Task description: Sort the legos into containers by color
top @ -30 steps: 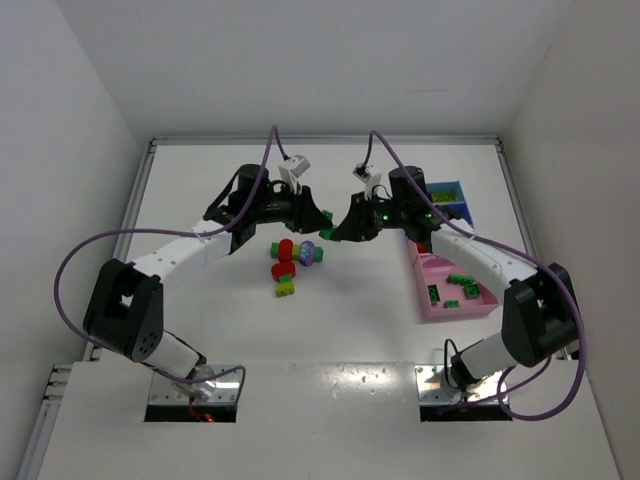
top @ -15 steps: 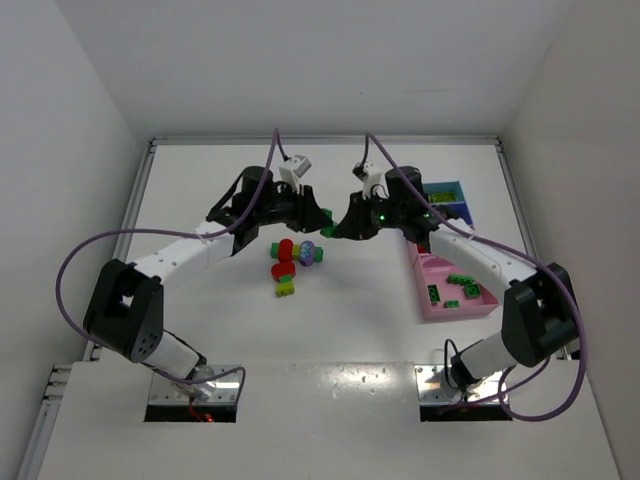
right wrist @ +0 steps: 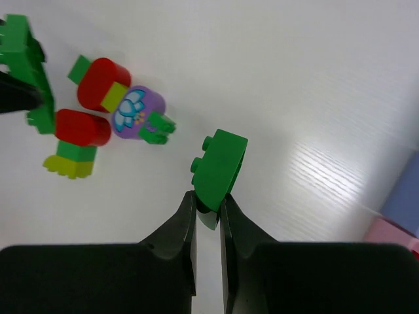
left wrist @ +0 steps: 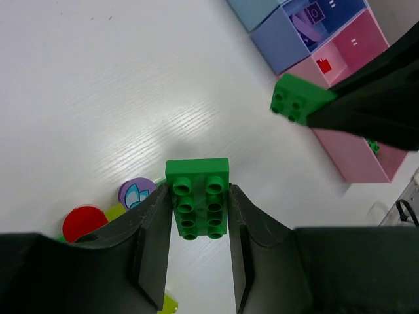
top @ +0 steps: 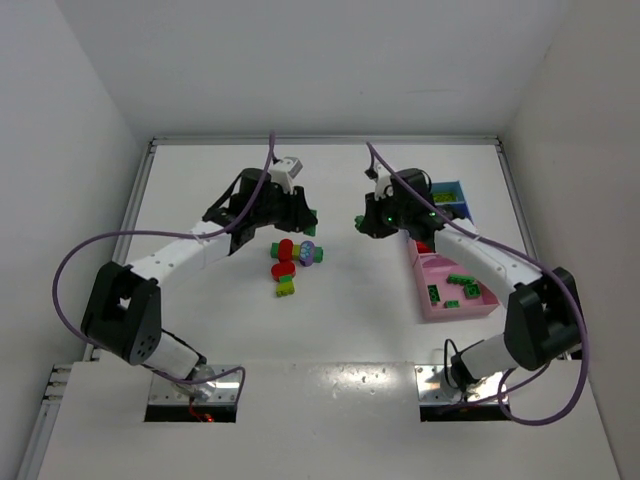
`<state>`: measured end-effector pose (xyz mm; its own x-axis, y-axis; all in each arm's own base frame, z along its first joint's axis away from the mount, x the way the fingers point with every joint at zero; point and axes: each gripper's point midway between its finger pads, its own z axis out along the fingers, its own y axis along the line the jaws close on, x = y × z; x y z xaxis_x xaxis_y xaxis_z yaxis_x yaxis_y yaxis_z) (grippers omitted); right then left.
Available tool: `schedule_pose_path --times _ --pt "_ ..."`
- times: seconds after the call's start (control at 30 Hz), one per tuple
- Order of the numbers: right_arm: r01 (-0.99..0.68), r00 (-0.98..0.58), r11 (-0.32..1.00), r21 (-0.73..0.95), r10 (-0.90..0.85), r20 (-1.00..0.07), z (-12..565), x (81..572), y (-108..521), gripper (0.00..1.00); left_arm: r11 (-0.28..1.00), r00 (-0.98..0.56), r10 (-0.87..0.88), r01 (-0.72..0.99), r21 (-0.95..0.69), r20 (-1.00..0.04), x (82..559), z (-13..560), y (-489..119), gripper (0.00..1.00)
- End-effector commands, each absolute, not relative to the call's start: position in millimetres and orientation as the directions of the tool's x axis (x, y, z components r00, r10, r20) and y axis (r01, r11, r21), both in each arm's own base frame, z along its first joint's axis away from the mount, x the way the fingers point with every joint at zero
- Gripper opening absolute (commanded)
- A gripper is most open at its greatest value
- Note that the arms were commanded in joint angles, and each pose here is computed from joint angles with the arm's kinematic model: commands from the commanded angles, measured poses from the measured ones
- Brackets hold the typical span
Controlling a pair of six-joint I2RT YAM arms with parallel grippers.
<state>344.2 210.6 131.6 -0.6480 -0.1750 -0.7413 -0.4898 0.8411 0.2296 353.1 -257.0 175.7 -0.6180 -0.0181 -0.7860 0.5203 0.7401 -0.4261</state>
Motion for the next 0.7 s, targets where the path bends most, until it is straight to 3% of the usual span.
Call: schedule_pose_path --times 0.0,0.1,0.2,0.3,0.53,0.67 --pt "-0.470 -0.547 0.876 0.104 -0.197 -0.814 174.3 356.9 173.2 0.00 0.716 -0.522 -0.017 0.589 -0.374 -0.853 348.5 212.8 -254.0 0.01" --pt "-0.465 -0.548 0.884 0.034 -0.257 -0.796 176.2 339.6 141.5 0.00 0.680 -0.486 0.040 0.653 -0.333 -0.873 336.8 214.5 -254.2 0.01" --pt "-0.501 -0.516 0.862 -0.073 -0.366 -0.775 184.8 309.1 112.1 0.00 0.554 -0.450 0.129 0.772 -0.312 -0.883 307.8 219.7 -270.4 0.02" --pt "-0.494 -0.563 0.856 -0.156 -0.451 -0.693 176.7 278.2 79.0 0.00 0.471 -0.426 0.176 0.828 -0.304 -0.888 291.0 225.9 -281.5 0.02" --pt "-0.572 -0.663 0.792 -0.214 -0.600 -0.448 162.8 222.5 40.6 0.00 0.423 -0.435 0.184 0.844 -0.329 -0.881 298.1 230.0 -294.5 0.02" --pt "-0.584 -0.665 0.774 -0.244 -0.628 -0.404 157.2 212.9 28.8 0.00 0.379 -0.454 0.187 0.851 -0.362 -0.871 301.1 232.7 -312.0 0.02"
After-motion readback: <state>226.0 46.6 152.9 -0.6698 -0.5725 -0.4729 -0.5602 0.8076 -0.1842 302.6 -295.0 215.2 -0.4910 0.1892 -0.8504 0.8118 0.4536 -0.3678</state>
